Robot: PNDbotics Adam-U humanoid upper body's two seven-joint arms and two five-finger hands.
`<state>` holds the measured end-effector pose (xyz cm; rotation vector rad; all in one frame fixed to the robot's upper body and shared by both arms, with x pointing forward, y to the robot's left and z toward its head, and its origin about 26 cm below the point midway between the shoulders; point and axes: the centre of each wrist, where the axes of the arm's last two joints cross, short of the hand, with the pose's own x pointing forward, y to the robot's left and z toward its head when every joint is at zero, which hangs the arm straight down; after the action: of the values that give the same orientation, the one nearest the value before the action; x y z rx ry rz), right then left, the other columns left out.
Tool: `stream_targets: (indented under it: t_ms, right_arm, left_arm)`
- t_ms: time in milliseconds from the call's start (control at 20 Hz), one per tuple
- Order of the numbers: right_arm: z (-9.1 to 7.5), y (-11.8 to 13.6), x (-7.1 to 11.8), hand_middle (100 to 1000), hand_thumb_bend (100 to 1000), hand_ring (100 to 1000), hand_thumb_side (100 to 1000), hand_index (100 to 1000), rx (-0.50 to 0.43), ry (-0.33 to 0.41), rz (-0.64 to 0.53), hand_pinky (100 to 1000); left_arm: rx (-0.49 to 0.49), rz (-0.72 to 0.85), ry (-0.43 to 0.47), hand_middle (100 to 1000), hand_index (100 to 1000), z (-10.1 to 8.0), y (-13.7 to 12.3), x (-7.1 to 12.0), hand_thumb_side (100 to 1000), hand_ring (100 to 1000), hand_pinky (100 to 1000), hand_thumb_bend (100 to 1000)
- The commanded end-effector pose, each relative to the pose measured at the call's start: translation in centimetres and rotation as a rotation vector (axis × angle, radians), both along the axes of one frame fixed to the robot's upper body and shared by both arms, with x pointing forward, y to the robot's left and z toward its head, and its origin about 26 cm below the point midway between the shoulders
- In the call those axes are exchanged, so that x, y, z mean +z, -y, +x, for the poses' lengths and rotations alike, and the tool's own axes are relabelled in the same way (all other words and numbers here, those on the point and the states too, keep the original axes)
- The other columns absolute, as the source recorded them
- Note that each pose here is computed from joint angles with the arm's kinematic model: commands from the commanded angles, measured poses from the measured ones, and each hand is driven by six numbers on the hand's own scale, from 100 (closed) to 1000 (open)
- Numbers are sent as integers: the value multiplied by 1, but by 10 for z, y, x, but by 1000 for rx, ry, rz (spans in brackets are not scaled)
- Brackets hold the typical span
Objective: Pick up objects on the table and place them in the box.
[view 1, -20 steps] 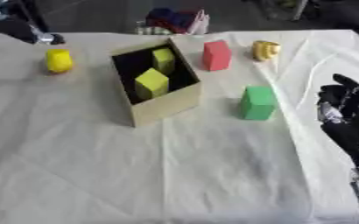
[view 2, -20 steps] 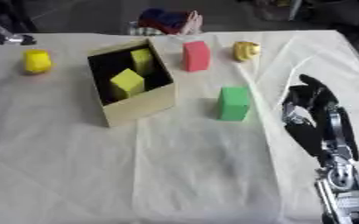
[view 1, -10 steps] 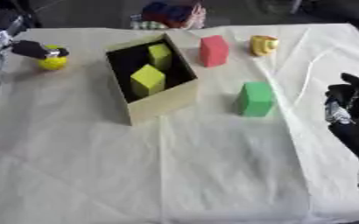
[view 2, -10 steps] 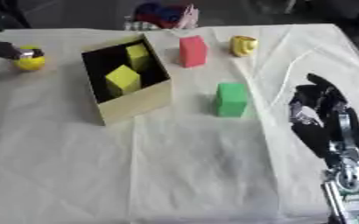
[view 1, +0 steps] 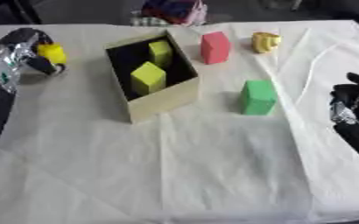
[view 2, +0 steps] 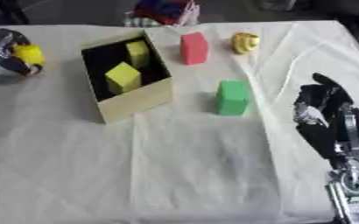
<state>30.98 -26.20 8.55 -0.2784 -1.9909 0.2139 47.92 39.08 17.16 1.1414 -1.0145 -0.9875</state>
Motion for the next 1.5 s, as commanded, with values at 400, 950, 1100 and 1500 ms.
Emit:
stream_targets:
  t_ms: [400, 950, 1100, 1500]
  right_arm:
    - [1, 4, 8, 676, 100, 744, 255, 867, 3, 25, -15, 798]
    - [3, 2, 10, 676, 100, 744, 255, 868, 14, 29, -25, 798]
    - [3, 3, 10, 676, 100, 744, 255, 868, 11, 30, -25, 798]
    - [3, 4, 10, 676, 100, 745, 269, 868, 5, 33, -25, 799]
  left_arm:
    - [-120, 71, 341, 402, 532, 3, 21, 68, 100, 403, 632, 173]
    - [-674, 201, 375, 493, 614, -6, 133, 99, 100, 509, 686, 230]
    - [-797, 264, 304, 525, 644, -16, 145, 88, 100, 536, 701, 243]
    - [-948, 346, 77, 736, 798, -17, 138, 67, 217, 699, 768, 476]
